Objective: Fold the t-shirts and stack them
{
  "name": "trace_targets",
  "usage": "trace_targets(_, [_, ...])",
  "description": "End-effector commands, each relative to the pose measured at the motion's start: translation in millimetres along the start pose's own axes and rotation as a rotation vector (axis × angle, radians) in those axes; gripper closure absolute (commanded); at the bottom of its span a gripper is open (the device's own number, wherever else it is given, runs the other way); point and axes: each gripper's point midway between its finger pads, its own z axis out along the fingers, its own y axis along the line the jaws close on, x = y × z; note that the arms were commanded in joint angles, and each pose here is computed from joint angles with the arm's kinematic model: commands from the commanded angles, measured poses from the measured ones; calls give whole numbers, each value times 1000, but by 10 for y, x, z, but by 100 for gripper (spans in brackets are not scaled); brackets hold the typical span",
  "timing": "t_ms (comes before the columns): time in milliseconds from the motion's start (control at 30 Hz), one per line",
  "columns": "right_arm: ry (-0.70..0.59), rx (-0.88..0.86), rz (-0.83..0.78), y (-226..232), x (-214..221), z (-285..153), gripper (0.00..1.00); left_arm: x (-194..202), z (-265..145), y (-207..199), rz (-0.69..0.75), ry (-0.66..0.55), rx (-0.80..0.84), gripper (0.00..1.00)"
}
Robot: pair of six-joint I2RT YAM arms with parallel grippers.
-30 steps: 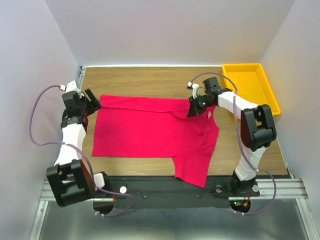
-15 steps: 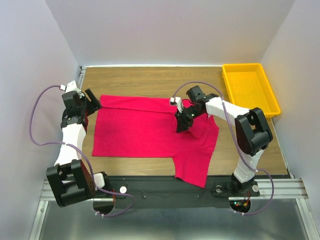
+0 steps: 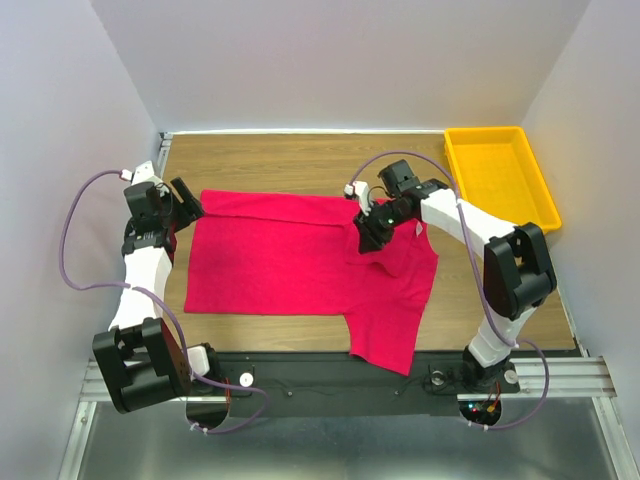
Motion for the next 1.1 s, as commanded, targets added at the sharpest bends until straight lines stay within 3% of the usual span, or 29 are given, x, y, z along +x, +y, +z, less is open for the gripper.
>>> trace_targets(0, [25, 55, -57, 28, 104, -131, 59, -33, 41, -61, 10, -15, 43, 19])
trace_targets(133, [65, 17, -57, 137, 114, 103, 59, -13, 51, -60, 5, -8, 46, 19])
trace_targets(300, [77, 143, -5, -47, -45, 369, 57, 5, 39, -60, 7, -5, 48, 19])
trace_targets(567, [134, 248, 25, -119, 42, 597, 51, -8, 38, -91, 5, -6, 61, 19])
trace_targets(900, [158, 265, 49, -181, 77, 716, 53, -19, 25, -100, 4, -10, 66, 19])
trace_targets(1067, [175, 275, 50, -191, 119, 754, 59, -7, 30, -99, 4, -7, 65, 19])
